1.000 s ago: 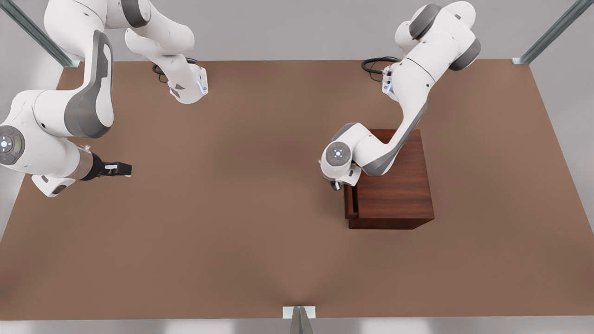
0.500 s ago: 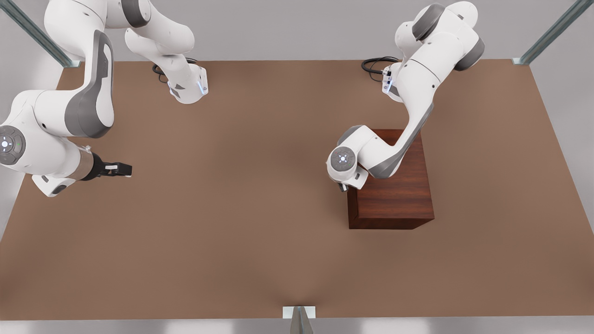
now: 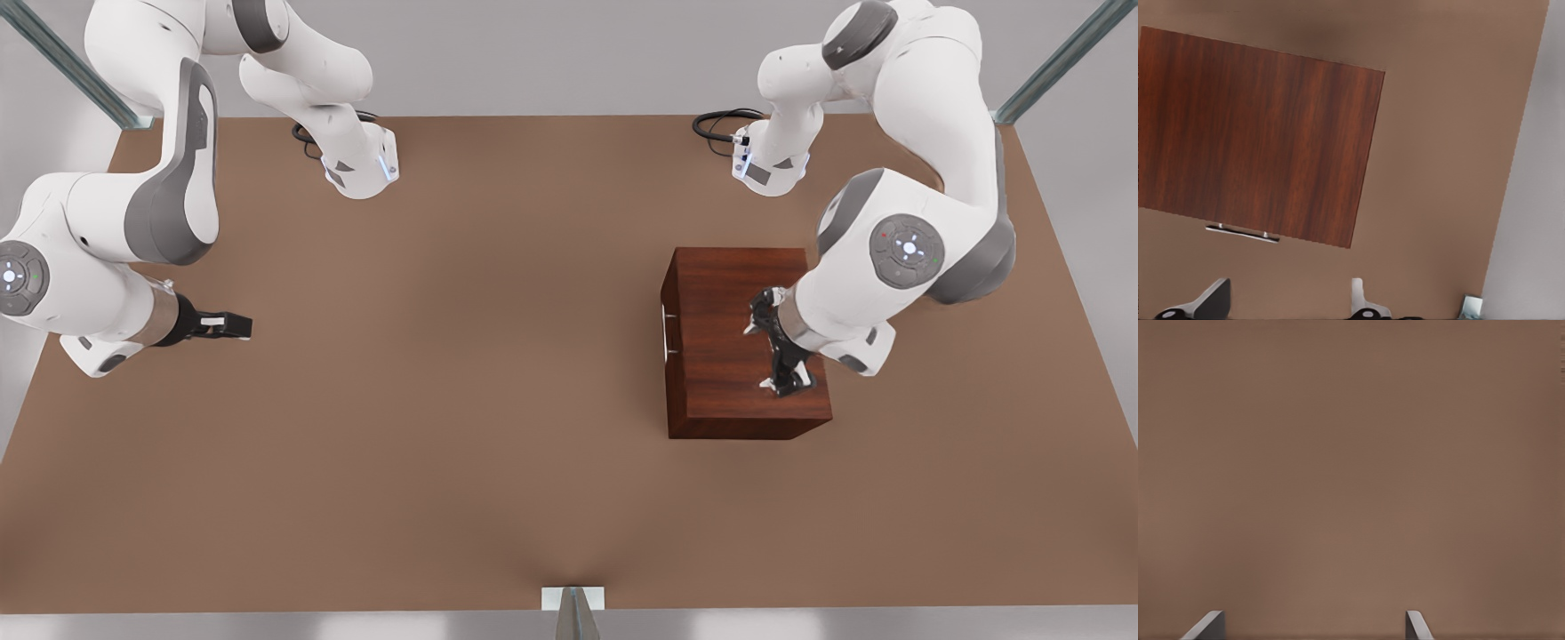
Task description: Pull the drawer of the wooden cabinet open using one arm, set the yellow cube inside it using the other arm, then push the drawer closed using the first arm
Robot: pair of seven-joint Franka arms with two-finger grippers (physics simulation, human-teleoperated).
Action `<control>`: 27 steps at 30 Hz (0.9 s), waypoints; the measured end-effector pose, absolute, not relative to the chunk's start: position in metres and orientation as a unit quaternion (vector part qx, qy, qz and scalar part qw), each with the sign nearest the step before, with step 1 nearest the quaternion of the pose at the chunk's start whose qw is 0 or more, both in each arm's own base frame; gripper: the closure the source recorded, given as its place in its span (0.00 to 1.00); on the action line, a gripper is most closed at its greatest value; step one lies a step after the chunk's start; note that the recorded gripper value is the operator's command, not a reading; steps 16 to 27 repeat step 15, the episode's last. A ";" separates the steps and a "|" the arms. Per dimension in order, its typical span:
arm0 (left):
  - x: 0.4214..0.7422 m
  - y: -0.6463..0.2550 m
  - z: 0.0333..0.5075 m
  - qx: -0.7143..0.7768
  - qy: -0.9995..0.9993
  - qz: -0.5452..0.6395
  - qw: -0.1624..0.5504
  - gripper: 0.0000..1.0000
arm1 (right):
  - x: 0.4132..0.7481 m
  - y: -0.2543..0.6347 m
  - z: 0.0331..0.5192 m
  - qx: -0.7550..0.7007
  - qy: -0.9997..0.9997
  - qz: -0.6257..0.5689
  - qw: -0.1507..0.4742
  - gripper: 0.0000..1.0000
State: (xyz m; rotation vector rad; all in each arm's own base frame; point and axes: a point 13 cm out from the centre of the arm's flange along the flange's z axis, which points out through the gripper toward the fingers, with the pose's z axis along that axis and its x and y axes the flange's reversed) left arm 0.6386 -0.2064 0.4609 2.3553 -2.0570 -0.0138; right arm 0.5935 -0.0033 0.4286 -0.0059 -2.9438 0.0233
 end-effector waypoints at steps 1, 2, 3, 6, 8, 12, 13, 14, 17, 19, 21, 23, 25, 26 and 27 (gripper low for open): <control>0.628 -0.149 0.464 0.738 -0.672 -0.054 -0.031 0.00 | 0.594 -0.003 0.429 -0.002 -0.995 0.008 0.098 0.00; 0.612 -0.102 0.463 0.716 -0.691 -0.094 -0.044 0.00 | 0.594 -0.003 0.429 -0.002 -0.995 0.008 0.098 0.00; 0.596 -0.079 0.456 0.683 -0.720 -0.120 -0.038 0.00 | 0.594 -0.003 0.429 -0.002 -0.995 0.008 0.098 0.00; 0.580 -0.109 0.451 0.578 -0.810 -0.098 -0.001 0.00 | 0.594 -0.004 0.429 -0.003 -0.995 0.008 0.097 0.00; 0.571 -0.135 0.451 0.508 -0.857 -0.089 0.018 0.00 | 0.594 -0.004 0.429 -0.003 -0.995 0.009 0.097 0.00; 0.562 -0.157 0.451 0.396 -0.914 -0.075 0.042 0.00 | 0.594 -0.002 0.428 -0.001 -0.995 0.009 0.098 0.00; 0.561 -0.157 0.451 0.374 -0.923 -0.074 0.046 0.00 | 0.593 0.000 0.428 0.000 -0.995 0.010 0.099 0.00; 0.561 -0.157 0.451 0.353 -0.932 -0.072 0.049 0.00 | 0.593 0.001 0.427 0.001 -0.995 0.010 0.099 0.00; 0.560 -0.157 0.451 0.333 -0.939 -0.071 0.052 0.00 | 0.593 0.002 0.427 0.001 -0.995 0.010 0.099 0.00; 0.560 -0.157 0.451 0.333 -0.939 -0.071 0.052 0.00 | 0.593 0.002 0.427 0.001 -0.995 0.010 0.099 0.00; 0.560 -0.157 0.451 0.333 -0.939 -0.071 0.052 0.00 | 0.593 0.002 0.427 0.001 -0.995 0.010 0.099 0.00; 0.560 -0.157 0.451 0.333 -0.939 -0.071 0.052 0.00 | 0.593 0.002 0.427 0.001 -0.995 0.010 0.099 0.00; 0.560 -0.157 0.451 0.333 -0.939 -0.071 0.052 0.00 | 0.593 0.002 0.427 0.001 -0.995 0.010 0.099 0.00; 0.560 -0.157 0.451 0.333 -0.939 -0.071 0.052 0.00 | 0.593 0.002 0.427 0.001 -0.995 0.010 0.099 0.00; 0.560 -0.157 0.451 0.333 -0.939 -0.071 0.052 0.00 | 0.593 0.002 0.427 0.001 -0.995 0.010 0.099 0.00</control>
